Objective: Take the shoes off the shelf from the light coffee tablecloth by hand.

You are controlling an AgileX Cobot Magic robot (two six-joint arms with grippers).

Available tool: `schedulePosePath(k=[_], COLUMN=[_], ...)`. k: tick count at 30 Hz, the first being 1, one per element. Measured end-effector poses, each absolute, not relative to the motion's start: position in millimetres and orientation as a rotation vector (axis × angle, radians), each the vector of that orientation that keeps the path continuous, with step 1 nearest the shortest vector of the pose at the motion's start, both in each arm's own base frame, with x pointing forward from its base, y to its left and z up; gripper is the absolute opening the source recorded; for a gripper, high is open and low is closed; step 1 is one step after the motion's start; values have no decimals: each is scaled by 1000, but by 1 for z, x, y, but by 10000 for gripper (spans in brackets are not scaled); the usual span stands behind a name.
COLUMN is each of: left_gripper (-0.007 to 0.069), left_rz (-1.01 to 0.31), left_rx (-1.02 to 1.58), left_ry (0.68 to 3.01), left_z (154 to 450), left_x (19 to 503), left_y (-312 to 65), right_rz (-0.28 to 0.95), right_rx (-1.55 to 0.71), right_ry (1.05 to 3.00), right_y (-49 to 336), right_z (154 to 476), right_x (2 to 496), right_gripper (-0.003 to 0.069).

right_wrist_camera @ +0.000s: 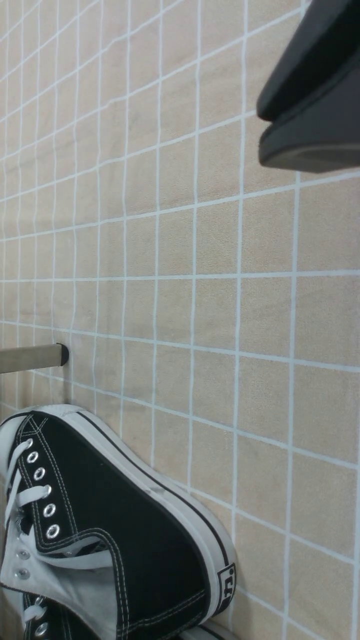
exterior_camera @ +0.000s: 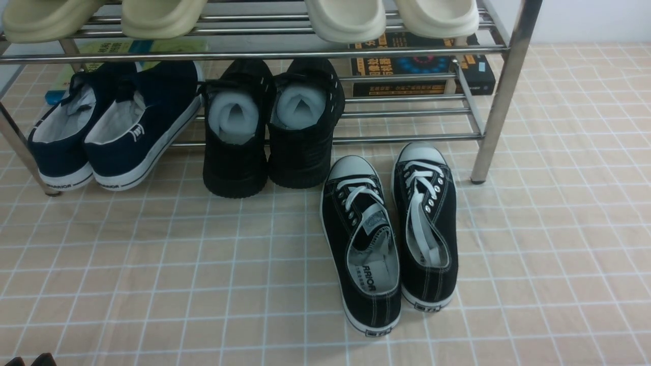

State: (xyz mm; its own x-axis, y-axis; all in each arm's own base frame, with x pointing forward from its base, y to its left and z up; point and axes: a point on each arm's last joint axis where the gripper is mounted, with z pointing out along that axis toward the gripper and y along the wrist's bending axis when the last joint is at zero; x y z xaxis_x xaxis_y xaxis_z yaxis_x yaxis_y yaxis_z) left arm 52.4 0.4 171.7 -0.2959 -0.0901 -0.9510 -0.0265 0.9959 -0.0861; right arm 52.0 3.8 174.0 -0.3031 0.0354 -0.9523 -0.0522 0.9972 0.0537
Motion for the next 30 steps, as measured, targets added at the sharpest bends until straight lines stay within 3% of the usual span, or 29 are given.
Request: schedulePosePath(k=[30], left_gripper=[240], left_rz=[-62], left_rx=[-84], left_ry=[1871], left_z=[172], left_x=[52], left_y=[0], right_rz=[86], right_rx=[-12], right_ry=[1877], right_y=[4], right_z=[174], right_x=[52], right_gripper=[115])
